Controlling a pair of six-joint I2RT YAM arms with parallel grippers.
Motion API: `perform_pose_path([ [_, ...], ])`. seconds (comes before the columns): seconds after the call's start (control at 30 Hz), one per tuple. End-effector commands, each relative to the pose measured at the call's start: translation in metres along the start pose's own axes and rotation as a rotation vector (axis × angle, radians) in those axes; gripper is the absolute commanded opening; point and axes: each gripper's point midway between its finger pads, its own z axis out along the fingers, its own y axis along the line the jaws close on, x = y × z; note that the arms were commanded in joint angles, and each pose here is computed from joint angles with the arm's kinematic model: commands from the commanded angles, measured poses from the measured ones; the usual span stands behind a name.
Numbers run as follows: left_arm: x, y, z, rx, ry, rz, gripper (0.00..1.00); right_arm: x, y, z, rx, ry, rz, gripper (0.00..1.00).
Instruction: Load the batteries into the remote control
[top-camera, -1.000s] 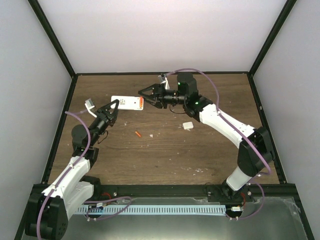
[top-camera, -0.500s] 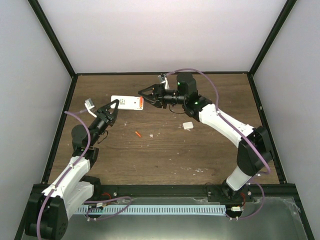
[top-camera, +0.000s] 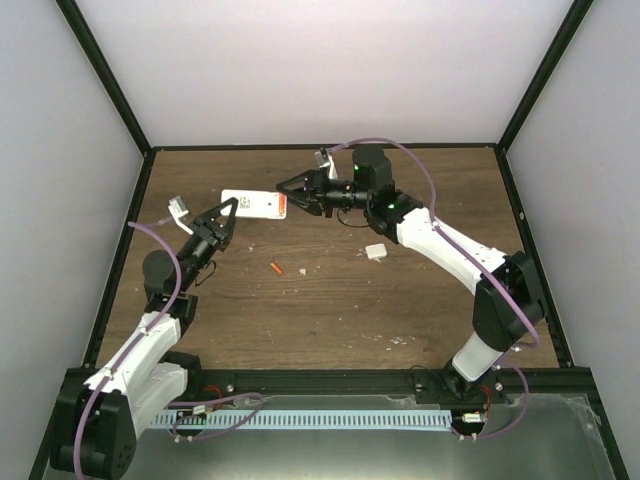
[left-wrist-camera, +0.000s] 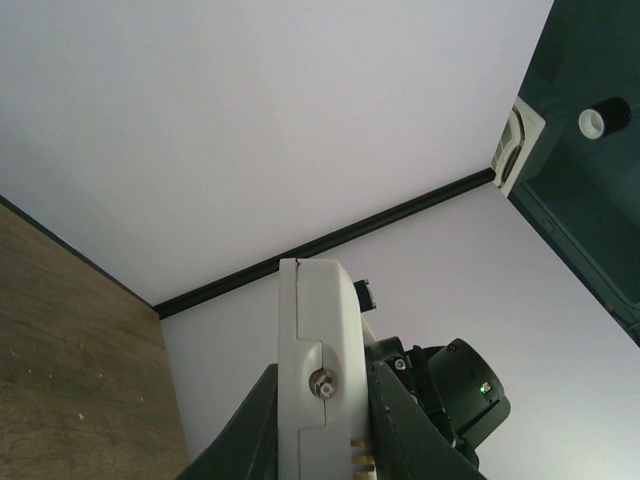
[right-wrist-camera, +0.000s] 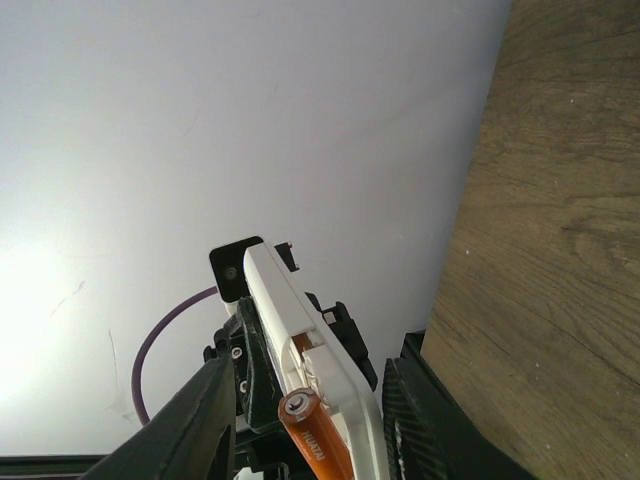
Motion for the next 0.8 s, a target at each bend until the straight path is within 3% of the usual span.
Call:
perform_pose_path([
  [0.0, 0.0, -0.016, 0.001, 0.059, 0.002, 0.039, 0.0, -0.001, 0.023, 0.001, -0.053, 0.007, -0.047, 0.31],
  [0.77, -0.003, -0.019, -0.002, 0.072, -0.022, 0.025, 0.0, 0.018, 0.011, -0.003, -0.043, 0.019, -0.061, 0.2],
])
